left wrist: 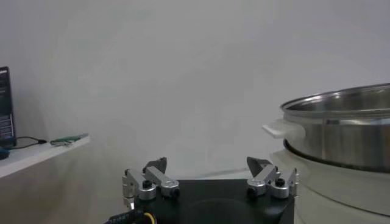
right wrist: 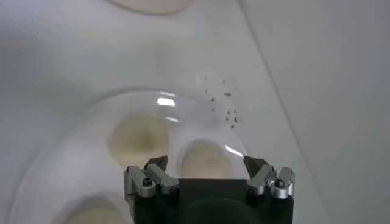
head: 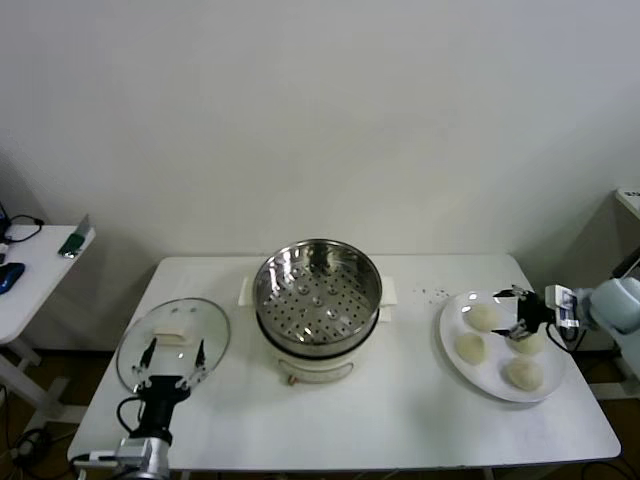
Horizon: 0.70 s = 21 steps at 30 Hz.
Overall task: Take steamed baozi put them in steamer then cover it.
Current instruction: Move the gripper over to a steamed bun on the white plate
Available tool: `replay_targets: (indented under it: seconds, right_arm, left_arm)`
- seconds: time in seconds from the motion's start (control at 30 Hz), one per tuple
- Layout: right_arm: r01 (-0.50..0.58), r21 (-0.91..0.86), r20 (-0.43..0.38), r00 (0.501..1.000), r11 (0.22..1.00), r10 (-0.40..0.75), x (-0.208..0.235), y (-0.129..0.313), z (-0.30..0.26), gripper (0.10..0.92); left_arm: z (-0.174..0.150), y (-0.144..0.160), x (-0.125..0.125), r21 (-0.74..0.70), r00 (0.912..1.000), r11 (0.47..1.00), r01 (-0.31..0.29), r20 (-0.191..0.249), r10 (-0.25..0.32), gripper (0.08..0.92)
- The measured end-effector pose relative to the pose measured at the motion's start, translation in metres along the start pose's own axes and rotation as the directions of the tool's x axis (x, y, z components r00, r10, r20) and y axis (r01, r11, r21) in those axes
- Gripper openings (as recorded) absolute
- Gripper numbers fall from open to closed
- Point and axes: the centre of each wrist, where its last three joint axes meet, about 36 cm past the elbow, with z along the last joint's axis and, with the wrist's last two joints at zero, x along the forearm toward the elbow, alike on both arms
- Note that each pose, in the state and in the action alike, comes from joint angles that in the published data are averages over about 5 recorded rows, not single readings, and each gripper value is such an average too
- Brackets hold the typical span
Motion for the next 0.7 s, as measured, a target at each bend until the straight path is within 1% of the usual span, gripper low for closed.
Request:
replay_targets:
  seconds: [0.17,0.37,0.5,0.7]
  right_arm:
    - [0.089,0.046,-0.081,0.993,0.995,-0.086,-0.013,-0.034,-0.015,0.823]
    - [0.172,0.073,-0.167,0.973,0.982,-0.158,-0.032,-0.059,-0.031,0.823]
    - [0.207,0.085,-0.205,0.961,0.975,-0.186,-0.044,-0.069,-0.042,0.823]
    - [0.247,0.1,-0.24,0.946,0.964,-0.218,-0.062,-0.074,-0.057,0.823]
  left_arm:
    - [-0.001,0.001,-0.002,0.0,1.0,1.0,0.003,-0.001,-0.003,0.823]
    - [0.001,0.003,-0.002,-0.002,1.0,1.0,0.009,-0.004,-0.009,0.823]
    - [0.003,0.005,-0.002,-0.003,0.9998,1.0,0.016,-0.009,-0.016,0.823]
    - [0.005,0.011,-0.002,-0.007,0.9995,1.0,0.028,-0.015,-0.028,0.823]
